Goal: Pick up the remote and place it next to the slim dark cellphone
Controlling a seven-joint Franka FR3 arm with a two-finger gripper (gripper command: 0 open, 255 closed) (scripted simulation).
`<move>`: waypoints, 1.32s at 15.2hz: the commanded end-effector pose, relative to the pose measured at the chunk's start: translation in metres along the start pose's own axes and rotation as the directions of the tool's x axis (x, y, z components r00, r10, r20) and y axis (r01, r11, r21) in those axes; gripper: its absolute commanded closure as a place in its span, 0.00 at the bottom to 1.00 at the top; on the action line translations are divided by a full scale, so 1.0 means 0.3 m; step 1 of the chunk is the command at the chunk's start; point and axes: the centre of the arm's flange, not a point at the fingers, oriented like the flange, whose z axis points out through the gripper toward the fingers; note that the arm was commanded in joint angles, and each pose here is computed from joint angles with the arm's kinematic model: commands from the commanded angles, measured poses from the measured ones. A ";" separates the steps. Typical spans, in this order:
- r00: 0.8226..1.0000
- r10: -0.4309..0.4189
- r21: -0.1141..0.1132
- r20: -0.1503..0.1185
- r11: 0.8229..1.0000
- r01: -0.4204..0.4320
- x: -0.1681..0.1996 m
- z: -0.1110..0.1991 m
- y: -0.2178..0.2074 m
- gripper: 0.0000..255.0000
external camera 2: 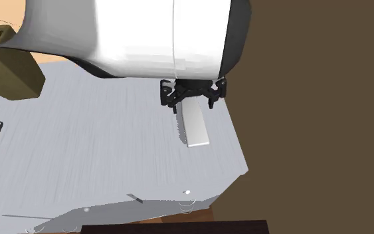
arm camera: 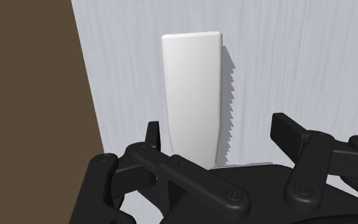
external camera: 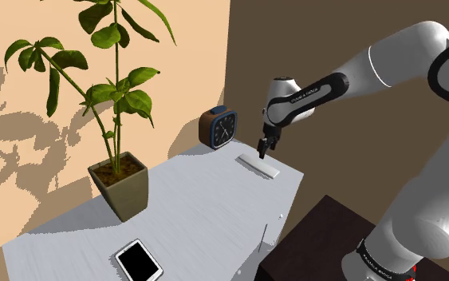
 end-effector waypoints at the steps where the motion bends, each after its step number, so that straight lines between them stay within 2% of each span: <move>1: 1.000 -0.005 0.002 0.002 1.000 0.005 0.064 0.073 0.010 0.00; 4: 1.000 -0.010 0.007 0.006 1.000 0.010 0.142 0.179 0.024 0.00; 11: 1.000 -0.010 0.007 0.006 1.000 0.010 0.141 0.302 0.023 0.00; 20: 1.000 -0.010 0.007 0.006 1.000 0.010 0.141 0.312 0.023 0.00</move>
